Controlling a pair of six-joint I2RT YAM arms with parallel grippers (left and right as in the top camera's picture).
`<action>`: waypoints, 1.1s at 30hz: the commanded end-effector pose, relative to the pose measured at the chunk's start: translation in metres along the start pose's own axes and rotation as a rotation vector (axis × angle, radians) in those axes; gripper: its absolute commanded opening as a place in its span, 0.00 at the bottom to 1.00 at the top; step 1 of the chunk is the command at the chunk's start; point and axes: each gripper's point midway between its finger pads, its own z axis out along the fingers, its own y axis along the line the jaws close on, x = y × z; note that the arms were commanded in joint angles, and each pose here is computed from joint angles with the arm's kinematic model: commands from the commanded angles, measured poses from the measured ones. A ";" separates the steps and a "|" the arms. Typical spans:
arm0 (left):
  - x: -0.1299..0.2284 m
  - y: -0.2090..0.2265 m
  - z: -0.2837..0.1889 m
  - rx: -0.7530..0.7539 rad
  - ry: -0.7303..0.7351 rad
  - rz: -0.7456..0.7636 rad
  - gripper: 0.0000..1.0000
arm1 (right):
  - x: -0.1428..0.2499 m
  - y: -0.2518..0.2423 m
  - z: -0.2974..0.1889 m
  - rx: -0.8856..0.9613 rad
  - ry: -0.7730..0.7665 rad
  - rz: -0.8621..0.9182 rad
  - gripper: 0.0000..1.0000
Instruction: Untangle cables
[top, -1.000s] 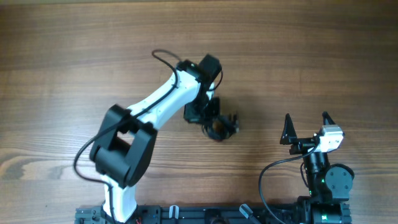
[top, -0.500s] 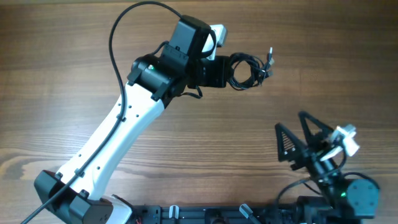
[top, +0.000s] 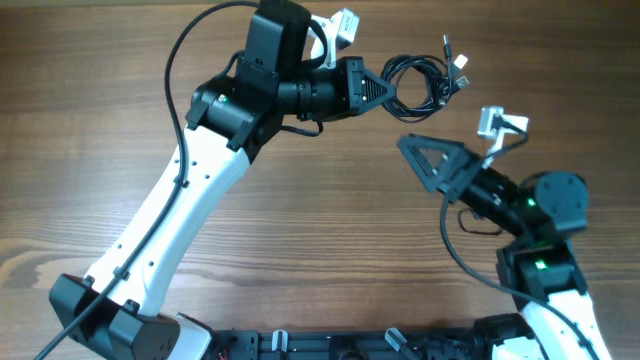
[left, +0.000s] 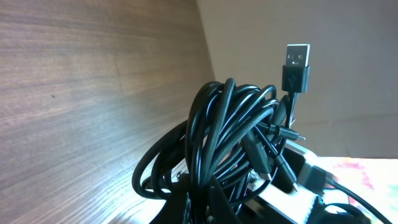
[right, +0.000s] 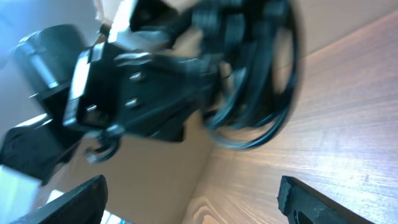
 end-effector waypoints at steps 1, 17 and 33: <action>0.003 -0.015 -0.008 0.047 0.016 0.001 0.04 | -0.024 -0.016 0.010 0.050 -0.113 0.010 0.73; -0.079 0.090 -0.102 -0.156 -0.283 -0.299 0.04 | -0.047 0.015 -0.004 0.070 -0.211 -0.206 0.04; -0.033 -0.005 -0.059 -0.035 -0.174 0.090 0.04 | -0.021 -0.050 0.030 0.175 -0.018 0.109 0.91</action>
